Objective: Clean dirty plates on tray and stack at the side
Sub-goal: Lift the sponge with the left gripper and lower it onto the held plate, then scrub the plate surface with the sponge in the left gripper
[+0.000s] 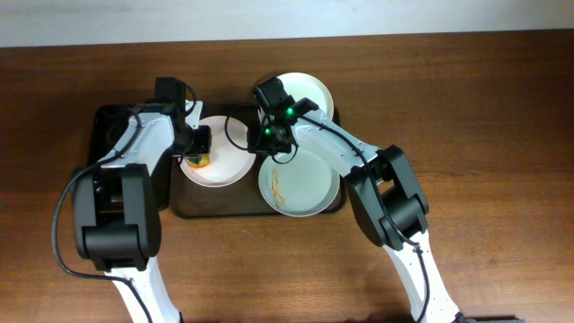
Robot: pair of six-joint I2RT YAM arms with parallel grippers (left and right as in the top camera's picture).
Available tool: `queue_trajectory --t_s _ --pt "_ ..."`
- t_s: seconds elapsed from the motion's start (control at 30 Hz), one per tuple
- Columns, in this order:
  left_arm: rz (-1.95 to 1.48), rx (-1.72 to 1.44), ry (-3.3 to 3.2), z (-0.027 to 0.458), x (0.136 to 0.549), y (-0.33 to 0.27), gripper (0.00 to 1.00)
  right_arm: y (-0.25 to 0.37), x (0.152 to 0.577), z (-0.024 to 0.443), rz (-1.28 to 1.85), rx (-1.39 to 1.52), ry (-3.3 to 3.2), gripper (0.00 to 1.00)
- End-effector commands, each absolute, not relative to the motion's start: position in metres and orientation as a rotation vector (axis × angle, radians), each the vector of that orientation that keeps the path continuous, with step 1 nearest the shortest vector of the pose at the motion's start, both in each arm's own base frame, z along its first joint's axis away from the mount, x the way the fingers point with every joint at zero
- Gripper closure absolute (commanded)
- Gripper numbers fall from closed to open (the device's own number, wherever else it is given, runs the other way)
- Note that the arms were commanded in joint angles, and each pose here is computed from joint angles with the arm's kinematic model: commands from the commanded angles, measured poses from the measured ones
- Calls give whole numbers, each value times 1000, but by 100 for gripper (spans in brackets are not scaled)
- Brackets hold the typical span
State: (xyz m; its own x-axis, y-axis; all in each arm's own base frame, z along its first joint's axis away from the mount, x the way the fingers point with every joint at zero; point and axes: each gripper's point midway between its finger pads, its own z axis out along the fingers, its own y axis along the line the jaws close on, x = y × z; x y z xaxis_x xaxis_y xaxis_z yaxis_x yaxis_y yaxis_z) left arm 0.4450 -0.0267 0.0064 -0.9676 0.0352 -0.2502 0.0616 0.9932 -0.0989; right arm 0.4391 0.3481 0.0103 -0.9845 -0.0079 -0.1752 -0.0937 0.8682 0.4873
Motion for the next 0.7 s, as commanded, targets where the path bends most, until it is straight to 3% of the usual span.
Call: queue_trajectory --t_s 0.0,0.17,0.33,0.53,0.67 --pt "-106 58 2838 -14 454 -32 99 349 440 8 782 -89 2876 96" --pt "19 77 2772 -24 469 -31 99 349 439 7 779 -88 2880 96" --pt "64 91 2899 -35 439 -27 99 350 440 8 782 -89 2875 96" --pt "-411 363 3073 -31 382 -76 99 350 440 8 785 -90 2874 96" --pt "-558 455 3046 -23 377 -91 99 351 439 8 794 -92 2875 96"
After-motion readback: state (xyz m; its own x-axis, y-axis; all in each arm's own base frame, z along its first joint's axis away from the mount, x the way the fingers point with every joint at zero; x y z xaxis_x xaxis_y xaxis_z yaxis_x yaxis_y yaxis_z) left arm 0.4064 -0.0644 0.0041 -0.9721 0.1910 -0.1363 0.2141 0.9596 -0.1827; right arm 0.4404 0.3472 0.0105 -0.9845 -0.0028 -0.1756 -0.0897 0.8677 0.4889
